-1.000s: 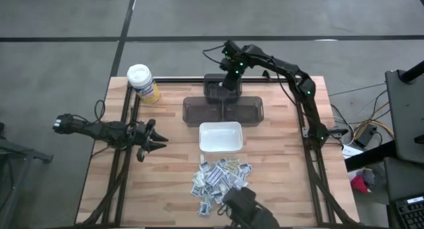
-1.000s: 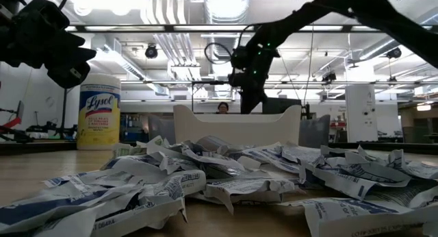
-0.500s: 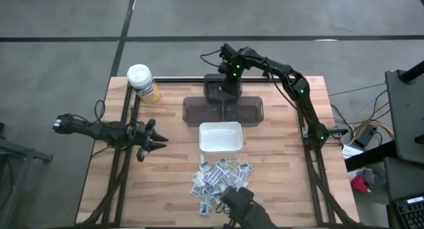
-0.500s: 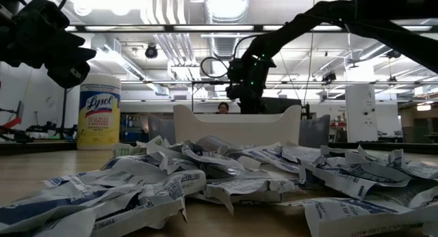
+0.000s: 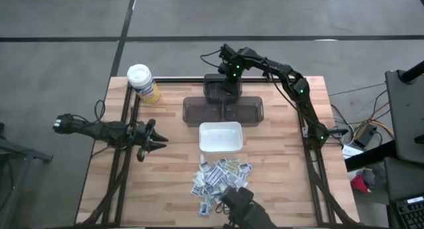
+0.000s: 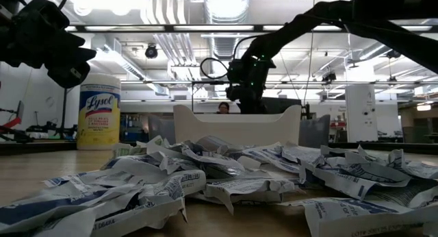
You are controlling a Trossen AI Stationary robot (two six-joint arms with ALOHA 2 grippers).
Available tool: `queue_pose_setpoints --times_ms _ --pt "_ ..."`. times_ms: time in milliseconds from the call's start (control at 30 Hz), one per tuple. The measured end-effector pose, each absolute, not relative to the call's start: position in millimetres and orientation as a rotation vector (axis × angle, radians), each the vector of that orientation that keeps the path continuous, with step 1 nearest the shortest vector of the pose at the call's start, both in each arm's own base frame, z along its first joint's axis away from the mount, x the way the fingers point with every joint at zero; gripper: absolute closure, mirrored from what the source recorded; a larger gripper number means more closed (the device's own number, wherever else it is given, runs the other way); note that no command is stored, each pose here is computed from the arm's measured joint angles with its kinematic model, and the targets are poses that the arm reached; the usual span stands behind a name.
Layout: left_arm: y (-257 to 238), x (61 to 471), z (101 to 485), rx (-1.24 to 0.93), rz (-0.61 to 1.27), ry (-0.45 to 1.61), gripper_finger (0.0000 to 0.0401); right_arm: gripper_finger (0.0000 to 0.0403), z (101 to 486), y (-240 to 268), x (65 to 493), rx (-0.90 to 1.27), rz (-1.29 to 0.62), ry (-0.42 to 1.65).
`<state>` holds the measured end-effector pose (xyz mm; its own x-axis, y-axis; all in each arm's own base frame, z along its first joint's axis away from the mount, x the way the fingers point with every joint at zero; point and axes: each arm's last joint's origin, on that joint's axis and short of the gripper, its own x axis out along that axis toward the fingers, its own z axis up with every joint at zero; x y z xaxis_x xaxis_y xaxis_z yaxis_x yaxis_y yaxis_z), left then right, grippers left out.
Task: Pick & Place First Aid Supplies
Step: Put the green bandage into the top black bin
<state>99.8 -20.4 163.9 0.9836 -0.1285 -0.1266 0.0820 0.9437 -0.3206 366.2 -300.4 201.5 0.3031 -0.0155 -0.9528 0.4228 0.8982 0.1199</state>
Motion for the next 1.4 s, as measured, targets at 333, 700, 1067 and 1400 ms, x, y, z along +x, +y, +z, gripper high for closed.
queue_pose_setpoints --times_ms 333,700,1067,1400 --pt "-20.4 99.8 163.9 -0.32 -0.108 0.147 0.0286 0.0318 277.5 -260.3 351.3 0.439 -0.117 1.182" --pt "-20.4 99.9 163.9 -0.295 -0.109 0.146 0.0286 0.0334 388.3 -123.9 319.5 0.434 -0.018 1.009" --pt "-20.4 99.9 163.9 -0.295 -0.109 0.146 0.0286 0.0335 389.8 4.2 269.1 0.634 -0.132 1.118" --pt "-20.4 99.9 163.9 -0.296 -0.109 0.146 0.0286 0.0331 329.7 86.5 262.8 0.474 -0.214 1.052"
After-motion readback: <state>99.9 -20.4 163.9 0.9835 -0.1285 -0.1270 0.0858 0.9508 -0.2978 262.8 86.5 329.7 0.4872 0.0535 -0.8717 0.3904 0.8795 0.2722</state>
